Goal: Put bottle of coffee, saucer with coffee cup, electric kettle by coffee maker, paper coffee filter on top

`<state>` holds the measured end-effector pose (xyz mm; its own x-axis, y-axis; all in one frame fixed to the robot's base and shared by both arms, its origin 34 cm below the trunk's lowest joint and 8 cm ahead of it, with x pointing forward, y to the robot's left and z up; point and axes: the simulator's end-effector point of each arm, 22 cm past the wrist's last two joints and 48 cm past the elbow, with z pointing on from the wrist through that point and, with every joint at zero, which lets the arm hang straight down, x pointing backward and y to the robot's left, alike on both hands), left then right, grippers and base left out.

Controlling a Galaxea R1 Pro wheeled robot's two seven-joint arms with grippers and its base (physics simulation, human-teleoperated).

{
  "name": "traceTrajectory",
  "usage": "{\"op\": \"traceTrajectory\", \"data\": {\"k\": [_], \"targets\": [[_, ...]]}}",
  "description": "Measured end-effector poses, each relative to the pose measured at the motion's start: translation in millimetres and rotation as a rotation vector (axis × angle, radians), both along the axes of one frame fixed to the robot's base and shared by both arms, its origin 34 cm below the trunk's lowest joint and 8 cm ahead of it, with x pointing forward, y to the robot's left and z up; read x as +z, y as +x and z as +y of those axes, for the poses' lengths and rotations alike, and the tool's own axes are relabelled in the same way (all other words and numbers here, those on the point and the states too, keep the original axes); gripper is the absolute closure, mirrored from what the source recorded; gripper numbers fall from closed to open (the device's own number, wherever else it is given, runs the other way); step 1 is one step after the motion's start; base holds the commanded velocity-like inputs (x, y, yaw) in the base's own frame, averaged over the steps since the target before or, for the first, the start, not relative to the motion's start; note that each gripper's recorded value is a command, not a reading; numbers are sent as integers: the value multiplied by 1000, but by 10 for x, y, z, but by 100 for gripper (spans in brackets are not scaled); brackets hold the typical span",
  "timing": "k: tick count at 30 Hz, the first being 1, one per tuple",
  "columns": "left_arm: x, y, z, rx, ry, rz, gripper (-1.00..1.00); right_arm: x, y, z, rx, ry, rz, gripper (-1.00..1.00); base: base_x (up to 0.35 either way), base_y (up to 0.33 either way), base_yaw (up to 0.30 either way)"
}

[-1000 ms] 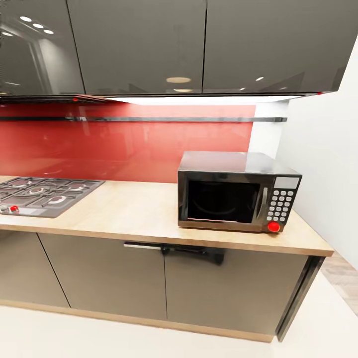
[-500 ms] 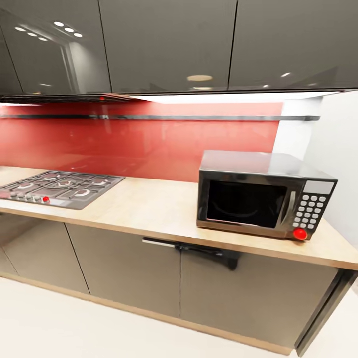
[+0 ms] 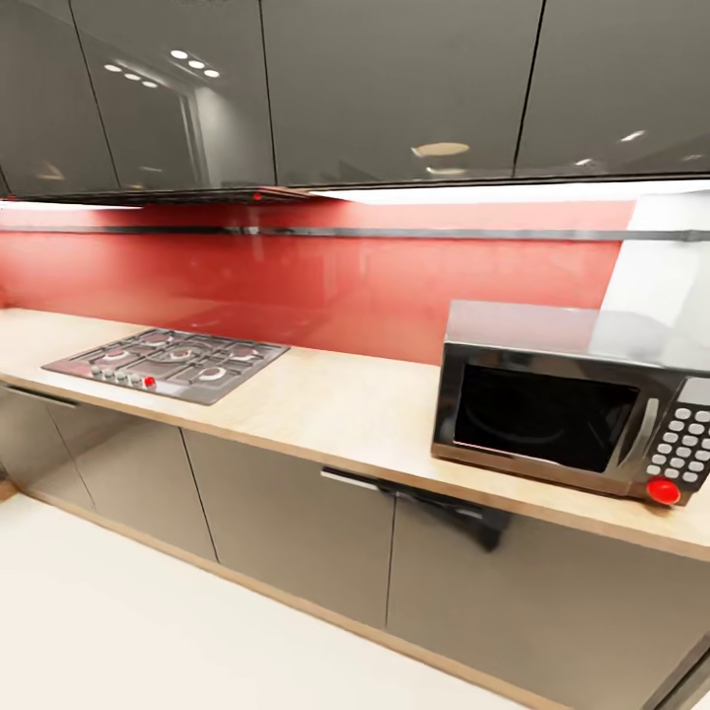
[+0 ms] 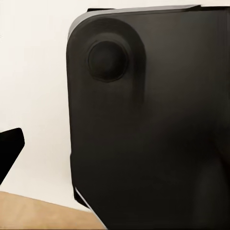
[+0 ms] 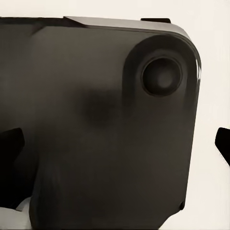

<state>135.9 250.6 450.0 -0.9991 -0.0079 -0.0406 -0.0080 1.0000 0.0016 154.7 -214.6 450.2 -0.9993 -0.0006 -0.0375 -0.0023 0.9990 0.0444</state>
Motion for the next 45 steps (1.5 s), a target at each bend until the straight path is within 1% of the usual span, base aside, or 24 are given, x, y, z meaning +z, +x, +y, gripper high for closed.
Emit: {"op": "traceTrajectory", "data": {"k": [26, 34, 45], "targets": [[413, -94, 32, 4, 5, 24, -100, 408, -93, -8, 2, -1, 23, -100, 0, 0, 260], [532, -122, 26, 24, 5, 30, -100, 526, -127, -12, 2, -2, 31, -100, 0, 0, 254], [689, -173, 52, 27, 9, 40, -100, 681, -179, -16, 2, -2, 41, -100, 0, 0, 252]]}}
